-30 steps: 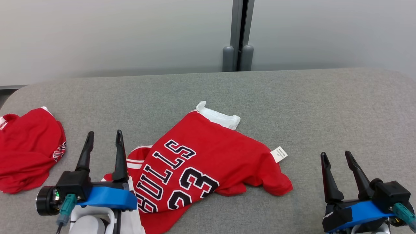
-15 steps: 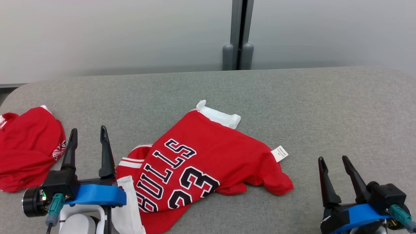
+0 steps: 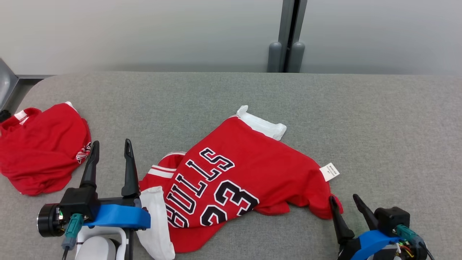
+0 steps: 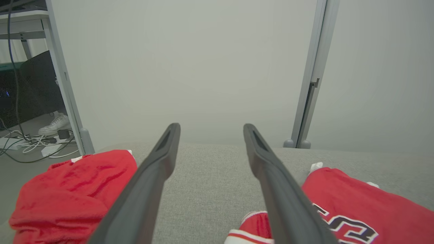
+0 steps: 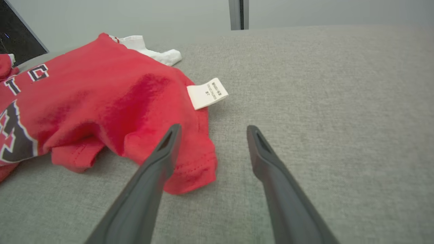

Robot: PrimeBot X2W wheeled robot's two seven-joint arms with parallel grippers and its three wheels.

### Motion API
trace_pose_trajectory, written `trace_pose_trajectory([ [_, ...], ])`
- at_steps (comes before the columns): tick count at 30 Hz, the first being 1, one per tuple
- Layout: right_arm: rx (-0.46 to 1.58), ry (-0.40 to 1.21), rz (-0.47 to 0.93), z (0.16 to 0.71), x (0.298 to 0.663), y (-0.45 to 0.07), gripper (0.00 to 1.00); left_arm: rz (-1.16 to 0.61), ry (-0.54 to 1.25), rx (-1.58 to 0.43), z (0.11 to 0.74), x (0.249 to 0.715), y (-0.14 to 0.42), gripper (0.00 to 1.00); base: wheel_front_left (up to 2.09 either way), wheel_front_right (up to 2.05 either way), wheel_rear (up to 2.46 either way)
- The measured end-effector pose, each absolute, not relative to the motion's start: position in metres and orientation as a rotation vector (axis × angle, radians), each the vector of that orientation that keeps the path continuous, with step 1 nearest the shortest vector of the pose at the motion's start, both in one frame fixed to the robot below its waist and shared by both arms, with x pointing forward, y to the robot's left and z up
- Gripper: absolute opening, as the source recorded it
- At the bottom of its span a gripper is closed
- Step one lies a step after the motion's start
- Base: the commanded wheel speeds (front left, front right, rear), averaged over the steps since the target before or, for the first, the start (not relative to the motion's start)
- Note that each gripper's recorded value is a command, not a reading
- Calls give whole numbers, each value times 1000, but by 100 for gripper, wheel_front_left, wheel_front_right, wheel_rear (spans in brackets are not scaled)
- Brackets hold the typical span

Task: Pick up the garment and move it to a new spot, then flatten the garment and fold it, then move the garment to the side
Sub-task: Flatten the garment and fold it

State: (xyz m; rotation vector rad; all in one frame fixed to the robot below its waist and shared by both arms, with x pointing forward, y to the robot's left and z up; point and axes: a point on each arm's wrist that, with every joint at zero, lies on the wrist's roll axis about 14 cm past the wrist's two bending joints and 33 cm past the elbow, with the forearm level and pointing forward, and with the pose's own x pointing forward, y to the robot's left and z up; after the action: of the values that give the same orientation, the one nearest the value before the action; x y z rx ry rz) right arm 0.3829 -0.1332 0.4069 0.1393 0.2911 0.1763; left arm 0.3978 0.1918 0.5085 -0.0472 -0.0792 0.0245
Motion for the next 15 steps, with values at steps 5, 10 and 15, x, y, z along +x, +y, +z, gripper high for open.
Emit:
trace_pose_trajectory([
  [5, 146, 378, 197, 379, 378, -123, 100, 38, -70, -43, 506, 395, 197, 100, 0, 0, 0],
  [10, 160, 418, 215, 366, 380, -114, 100, 47, -65, -46, 504, 393, 199, 100, 0, 0, 0],
  [15, 175, 424, 231, 364, 384, -107, 0, 51, -65, -46, 504, 391, 201, 100, 0, 0, 0],
])
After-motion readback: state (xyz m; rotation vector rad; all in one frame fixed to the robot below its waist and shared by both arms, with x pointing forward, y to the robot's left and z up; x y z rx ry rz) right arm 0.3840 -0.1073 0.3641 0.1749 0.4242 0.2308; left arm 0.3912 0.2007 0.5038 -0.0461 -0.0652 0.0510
